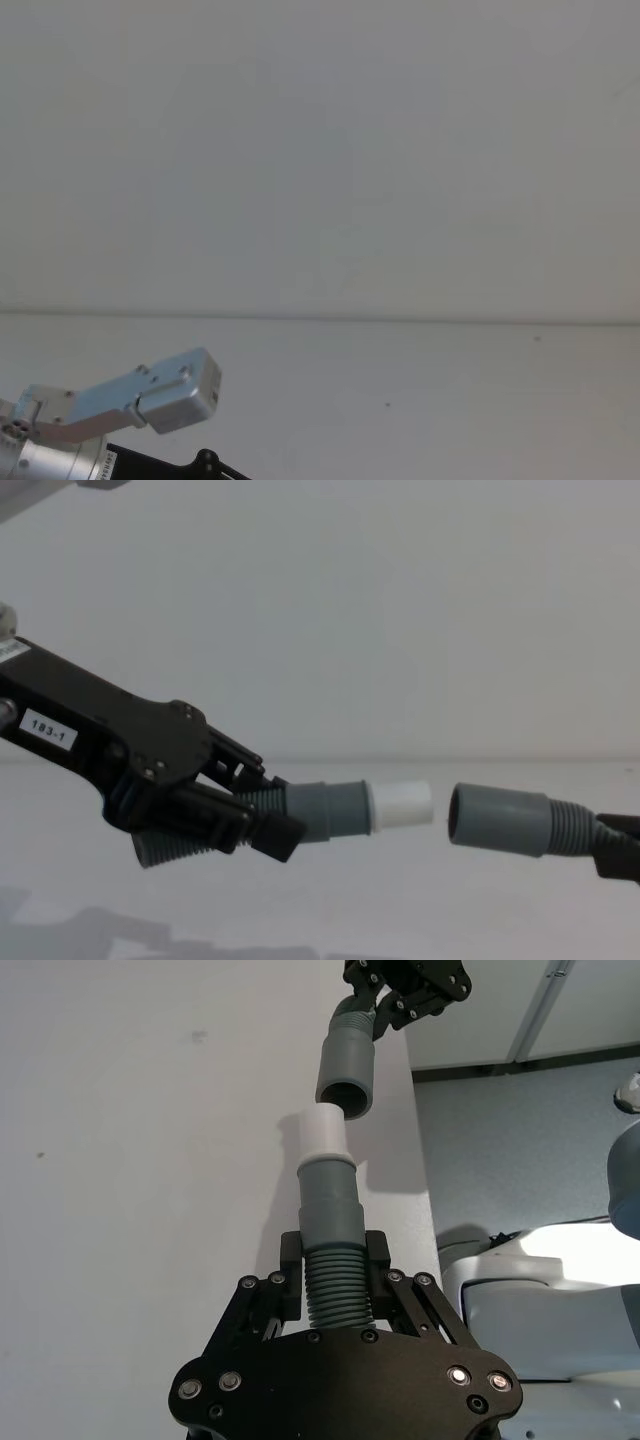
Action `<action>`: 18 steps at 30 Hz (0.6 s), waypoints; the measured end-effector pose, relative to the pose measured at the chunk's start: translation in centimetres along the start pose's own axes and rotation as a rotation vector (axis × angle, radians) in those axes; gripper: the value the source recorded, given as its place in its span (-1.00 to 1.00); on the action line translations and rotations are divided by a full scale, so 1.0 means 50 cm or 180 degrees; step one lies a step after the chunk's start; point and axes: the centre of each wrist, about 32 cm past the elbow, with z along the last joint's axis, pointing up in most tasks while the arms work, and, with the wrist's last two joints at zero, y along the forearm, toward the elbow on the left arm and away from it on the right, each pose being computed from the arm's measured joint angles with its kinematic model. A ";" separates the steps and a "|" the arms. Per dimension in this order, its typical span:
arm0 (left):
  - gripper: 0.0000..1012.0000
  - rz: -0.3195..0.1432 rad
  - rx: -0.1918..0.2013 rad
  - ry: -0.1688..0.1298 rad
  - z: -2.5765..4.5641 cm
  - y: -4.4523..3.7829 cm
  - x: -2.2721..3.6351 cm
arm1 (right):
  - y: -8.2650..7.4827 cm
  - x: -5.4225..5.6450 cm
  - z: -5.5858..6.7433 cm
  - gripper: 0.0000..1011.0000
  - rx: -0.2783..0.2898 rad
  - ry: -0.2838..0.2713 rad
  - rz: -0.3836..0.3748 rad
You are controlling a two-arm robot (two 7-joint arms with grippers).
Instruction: Use both hands to pick up one end of the pipe from the table, align the ends, and insert them.
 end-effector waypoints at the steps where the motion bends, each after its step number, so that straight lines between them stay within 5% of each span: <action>1: -0.35 -0.0011 0.0006 -0.0002 0.001 -0.001 0.001 | 0.000 0.000 0.000 -0.88 0.0002 -0.0003 0.0000; 18: -0.35 -0.0080 0.0039 0.0010 0.005 -0.005 0.004 | -0.001 0.002 0.002 -0.88 0.0005 -0.0058 0.0005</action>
